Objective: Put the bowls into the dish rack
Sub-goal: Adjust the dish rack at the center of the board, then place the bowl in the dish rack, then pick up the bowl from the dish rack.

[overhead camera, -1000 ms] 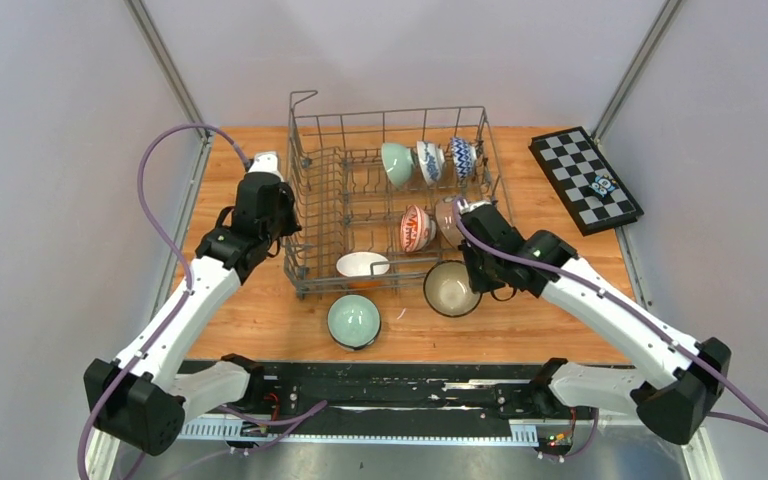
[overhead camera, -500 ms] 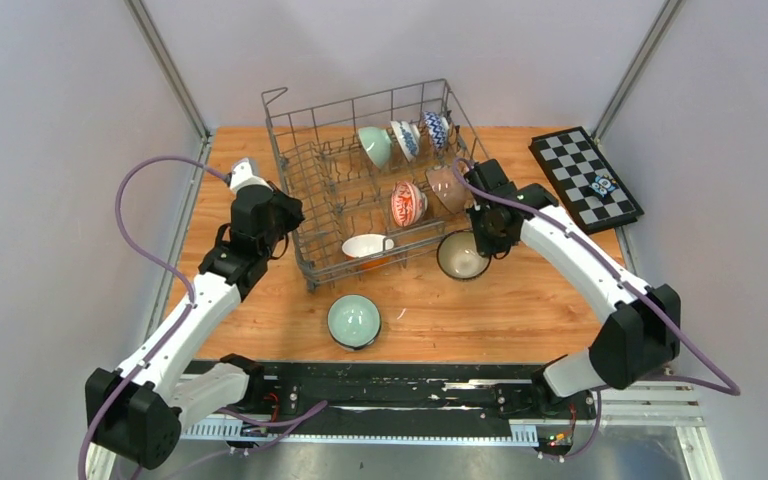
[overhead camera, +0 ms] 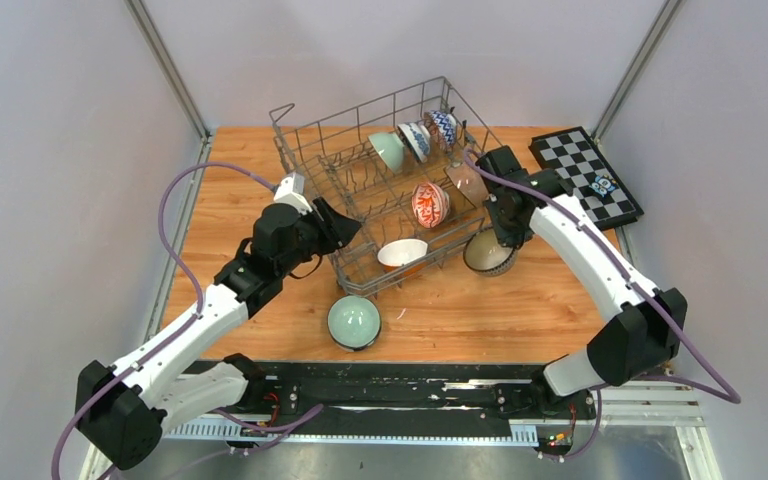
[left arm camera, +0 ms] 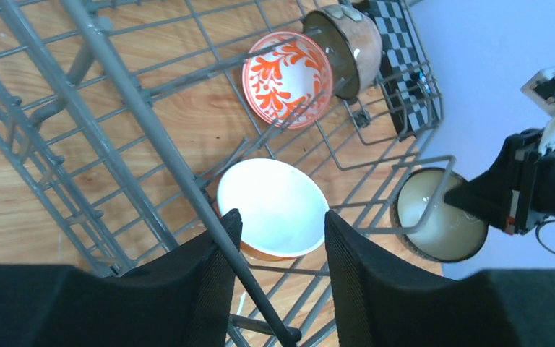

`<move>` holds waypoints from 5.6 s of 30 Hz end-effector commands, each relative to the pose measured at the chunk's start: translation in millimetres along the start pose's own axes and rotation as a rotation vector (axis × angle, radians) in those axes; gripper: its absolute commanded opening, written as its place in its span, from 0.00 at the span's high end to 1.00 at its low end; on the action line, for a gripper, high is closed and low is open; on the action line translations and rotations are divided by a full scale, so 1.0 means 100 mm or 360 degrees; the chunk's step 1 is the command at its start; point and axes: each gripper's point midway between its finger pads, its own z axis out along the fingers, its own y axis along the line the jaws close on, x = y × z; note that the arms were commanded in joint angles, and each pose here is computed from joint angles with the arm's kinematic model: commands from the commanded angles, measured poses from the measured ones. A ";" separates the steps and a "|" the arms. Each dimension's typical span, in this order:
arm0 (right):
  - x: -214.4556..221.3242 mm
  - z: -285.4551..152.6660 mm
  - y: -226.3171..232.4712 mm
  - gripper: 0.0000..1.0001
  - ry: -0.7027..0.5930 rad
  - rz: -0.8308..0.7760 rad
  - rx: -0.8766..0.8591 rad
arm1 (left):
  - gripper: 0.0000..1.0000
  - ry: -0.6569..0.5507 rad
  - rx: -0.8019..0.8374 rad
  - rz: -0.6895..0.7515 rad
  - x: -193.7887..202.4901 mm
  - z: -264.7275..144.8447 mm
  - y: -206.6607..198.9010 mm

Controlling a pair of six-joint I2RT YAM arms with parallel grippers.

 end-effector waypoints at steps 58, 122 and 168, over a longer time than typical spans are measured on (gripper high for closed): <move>-1.95 -0.15 1.73 0.97 -0.0785 -0.1239 0.1274 | 0.00 -0.0124 -0.0203 0.0820 -0.10 -1.43 0.59; -0.66 -0.68 1.12 0.31 -0.0388 -0.0496 -0.0393 | 0.00 -0.0114 -0.0254 0.0809 -0.09 -1.41 0.65; 0.07 0.31 1.75 0.97 0.0703 -0.0300 -0.0962 | 0.00 -0.0153 -0.0062 0.0825 -0.07 -1.49 0.47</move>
